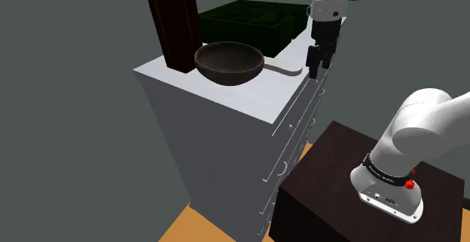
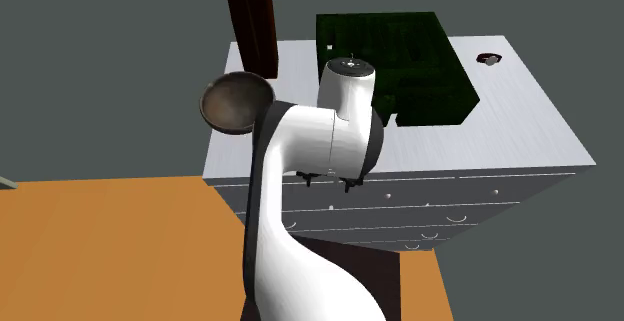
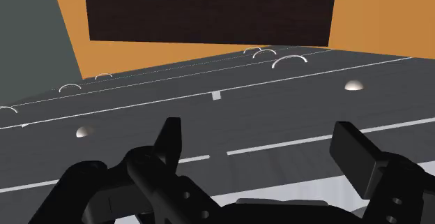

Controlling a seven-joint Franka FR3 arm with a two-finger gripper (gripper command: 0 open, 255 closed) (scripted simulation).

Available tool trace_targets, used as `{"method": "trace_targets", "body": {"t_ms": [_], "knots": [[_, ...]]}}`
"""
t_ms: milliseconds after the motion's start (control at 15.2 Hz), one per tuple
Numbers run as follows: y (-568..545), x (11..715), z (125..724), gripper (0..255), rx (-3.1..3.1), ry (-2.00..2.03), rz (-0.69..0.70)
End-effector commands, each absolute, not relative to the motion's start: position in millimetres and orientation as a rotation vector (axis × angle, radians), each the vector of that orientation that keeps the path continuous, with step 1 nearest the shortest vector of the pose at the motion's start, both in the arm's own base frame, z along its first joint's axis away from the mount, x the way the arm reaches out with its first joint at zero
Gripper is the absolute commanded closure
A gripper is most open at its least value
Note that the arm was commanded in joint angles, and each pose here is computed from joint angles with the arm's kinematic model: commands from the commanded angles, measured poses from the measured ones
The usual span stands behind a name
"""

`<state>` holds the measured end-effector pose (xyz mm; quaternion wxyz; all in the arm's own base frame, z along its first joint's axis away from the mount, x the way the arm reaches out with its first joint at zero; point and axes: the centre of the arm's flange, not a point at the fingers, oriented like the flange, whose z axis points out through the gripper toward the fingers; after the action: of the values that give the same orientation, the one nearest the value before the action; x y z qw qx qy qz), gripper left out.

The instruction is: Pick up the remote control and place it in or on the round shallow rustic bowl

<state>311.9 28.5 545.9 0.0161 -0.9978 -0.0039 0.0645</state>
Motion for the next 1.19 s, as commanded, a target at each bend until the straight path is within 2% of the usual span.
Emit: {"method": "trace_targets", "body": {"t_ms": [0,858,1122], "knots": [[28.5,311.9,545.9,0,-3.103,-0.012,0.201],[123.7,426.3,611.9,0,-3.151,-0.245,0.021],[127.3,430.1,598.7,0,-3.152,-0.254,0.014]]}}
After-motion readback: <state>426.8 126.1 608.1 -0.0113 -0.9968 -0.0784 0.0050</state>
